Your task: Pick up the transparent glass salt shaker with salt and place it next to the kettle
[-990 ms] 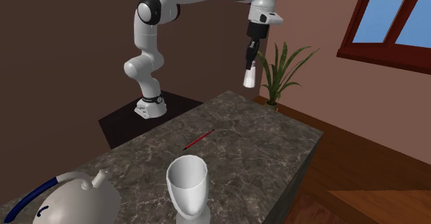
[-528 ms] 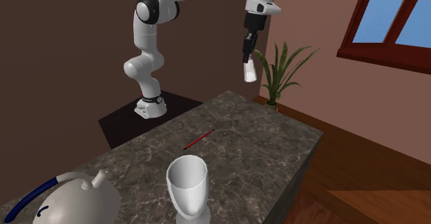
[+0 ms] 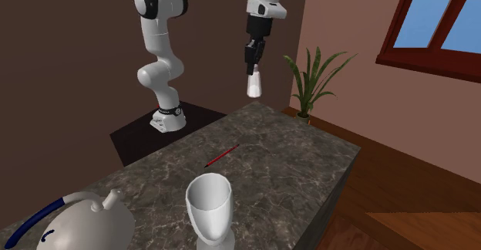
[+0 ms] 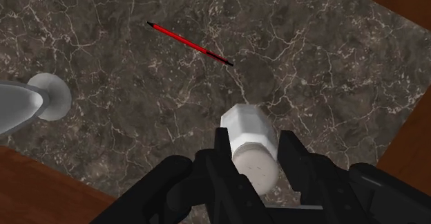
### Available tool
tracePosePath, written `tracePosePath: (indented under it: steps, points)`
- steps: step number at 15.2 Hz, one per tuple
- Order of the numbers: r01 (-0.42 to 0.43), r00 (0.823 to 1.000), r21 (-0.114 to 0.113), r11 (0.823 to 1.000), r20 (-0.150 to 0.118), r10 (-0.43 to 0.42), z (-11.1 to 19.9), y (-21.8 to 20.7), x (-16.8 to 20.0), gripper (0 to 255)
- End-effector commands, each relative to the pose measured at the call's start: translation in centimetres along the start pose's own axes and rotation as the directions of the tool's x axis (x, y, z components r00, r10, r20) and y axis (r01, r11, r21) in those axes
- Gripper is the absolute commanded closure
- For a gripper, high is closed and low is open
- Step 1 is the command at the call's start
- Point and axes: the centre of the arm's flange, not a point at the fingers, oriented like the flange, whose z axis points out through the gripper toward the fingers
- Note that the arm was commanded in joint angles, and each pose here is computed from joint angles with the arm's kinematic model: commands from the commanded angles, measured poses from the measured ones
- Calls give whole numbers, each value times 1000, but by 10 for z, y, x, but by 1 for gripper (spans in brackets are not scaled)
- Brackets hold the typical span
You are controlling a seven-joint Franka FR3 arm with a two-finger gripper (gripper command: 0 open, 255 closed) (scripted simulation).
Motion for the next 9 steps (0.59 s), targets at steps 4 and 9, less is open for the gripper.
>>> tracePosePath:
  steps: [4, 9]
  points:
    - [2, 1000, 0, 1000, 0, -2, 9, 51, -42, 255]
    - [2, 1000, 0, 1000, 0, -2, 17, 102, -83, 255]
